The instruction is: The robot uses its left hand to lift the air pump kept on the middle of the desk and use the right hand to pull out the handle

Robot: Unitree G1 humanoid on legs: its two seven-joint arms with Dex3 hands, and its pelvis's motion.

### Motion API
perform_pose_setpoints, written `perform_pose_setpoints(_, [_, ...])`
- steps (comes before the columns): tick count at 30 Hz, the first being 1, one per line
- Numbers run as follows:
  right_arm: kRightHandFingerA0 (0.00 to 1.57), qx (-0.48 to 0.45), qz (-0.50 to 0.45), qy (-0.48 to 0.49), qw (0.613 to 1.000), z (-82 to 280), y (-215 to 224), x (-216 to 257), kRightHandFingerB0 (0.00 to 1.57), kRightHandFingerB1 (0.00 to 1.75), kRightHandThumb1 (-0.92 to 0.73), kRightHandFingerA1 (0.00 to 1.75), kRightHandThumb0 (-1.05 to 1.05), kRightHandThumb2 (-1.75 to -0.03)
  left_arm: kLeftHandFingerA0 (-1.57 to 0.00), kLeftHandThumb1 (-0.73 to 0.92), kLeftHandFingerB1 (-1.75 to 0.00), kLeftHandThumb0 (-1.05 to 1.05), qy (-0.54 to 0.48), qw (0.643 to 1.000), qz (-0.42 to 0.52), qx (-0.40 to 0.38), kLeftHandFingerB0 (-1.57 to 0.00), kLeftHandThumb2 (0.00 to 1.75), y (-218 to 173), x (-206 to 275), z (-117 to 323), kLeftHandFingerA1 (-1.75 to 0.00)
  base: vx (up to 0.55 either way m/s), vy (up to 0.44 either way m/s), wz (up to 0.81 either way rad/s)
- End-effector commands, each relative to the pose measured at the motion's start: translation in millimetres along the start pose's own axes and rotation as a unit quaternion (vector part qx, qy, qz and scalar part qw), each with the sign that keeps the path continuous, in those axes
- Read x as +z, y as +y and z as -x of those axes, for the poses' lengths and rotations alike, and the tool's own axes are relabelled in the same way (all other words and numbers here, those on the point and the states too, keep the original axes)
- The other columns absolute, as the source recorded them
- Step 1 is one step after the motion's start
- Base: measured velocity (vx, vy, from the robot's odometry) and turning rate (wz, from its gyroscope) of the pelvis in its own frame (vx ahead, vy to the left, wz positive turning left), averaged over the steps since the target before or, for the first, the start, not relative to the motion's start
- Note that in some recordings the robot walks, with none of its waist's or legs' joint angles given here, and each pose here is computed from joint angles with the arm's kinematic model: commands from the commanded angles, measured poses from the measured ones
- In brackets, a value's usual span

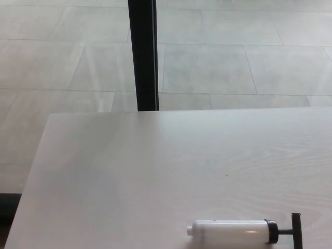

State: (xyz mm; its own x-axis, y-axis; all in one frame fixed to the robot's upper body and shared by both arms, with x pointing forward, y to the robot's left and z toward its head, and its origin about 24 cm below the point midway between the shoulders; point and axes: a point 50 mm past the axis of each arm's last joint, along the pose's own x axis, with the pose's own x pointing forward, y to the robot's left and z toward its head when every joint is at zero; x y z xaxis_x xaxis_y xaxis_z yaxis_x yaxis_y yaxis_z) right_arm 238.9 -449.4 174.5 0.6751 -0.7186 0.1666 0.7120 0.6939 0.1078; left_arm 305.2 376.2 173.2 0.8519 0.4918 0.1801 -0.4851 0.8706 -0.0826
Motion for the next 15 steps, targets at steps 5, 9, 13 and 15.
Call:
perform_pose_setpoints(5, [0.38,0.015,0.002,0.029,0.999,0,16,-3,0.21,0.32,-0.81,0.64,-0.77,-0.65,-0.5,0.78,-0.42,-0.66,0.008,0.995,-0.042,-0.088,-0.43,0.63,-73,18,-23,-0.49,0.0,0.0,0.0])
perform_pose_setpoints(9, [0.41,0.071,0.03,-0.007,0.997,6,34,0,0.23,0.3,-0.81,0.54,-0.74,-0.65,-0.5,0.82,-0.44,-0.61,-0.007,0.984,-0.083,-0.159,-0.44,0.64,-117,21,-6,-0.55,0.0,0.0,0.0])
perform_pose_setpoints(13, [0.5,0.124,0.035,-0.022,0.991,10,63,1,0.32,0.31,-0.78,0.5,-0.78,-0.64,-0.55,0.78,-0.48,-0.59,-0.012,0.966,-0.098,-0.237,-0.47,0.63,-167,12,16,-0.62,0.0,0.0,0.0])
perform_pose_setpoints(15, [0.53,0.146,0.034,-0.03,0.988,14,80,2,0.39,0.33,-0.78,0.51,-0.72,-0.64,-0.53,0.8,-0.49,-0.6,-0.023,0.943,-0.149,-0.296,-0.47,0.64,-191,4,30,-0.64,0.0,0.0,0.0])
